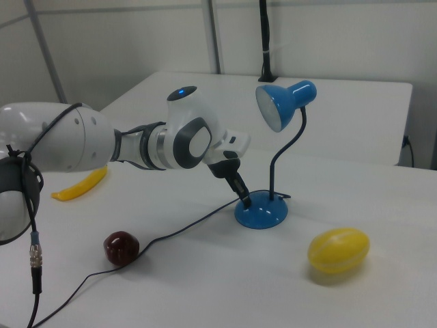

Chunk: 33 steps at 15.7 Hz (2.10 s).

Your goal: Turn on desk lamp

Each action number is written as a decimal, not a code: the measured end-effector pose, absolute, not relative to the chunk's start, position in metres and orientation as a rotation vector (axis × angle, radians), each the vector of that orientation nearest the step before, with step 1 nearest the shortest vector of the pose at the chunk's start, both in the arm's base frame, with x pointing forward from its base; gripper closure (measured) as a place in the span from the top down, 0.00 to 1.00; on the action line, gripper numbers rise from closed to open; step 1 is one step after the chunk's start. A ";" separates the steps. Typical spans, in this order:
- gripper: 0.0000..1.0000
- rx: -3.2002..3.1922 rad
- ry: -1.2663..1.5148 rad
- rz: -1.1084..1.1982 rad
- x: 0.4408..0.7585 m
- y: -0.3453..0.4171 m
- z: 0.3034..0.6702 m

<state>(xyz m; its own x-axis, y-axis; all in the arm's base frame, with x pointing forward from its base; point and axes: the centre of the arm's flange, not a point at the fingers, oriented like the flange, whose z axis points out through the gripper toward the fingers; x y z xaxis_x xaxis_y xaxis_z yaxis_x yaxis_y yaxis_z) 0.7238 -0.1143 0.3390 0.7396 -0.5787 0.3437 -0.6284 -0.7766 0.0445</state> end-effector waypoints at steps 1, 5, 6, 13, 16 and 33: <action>0.01 2.780 -0.973 0.471 0.724 -0.115 0.338; 0.01 2.778 -0.977 0.474 0.725 -0.116 0.339; 0.01 2.778 -0.977 0.474 0.725 -0.116 0.339; 0.01 2.770 -0.960 0.477 0.726 -0.117 0.337; 0.01 2.769 -0.961 0.476 0.727 -0.118 0.335; 0.01 2.807 -0.874 0.364 0.713 -0.087 0.405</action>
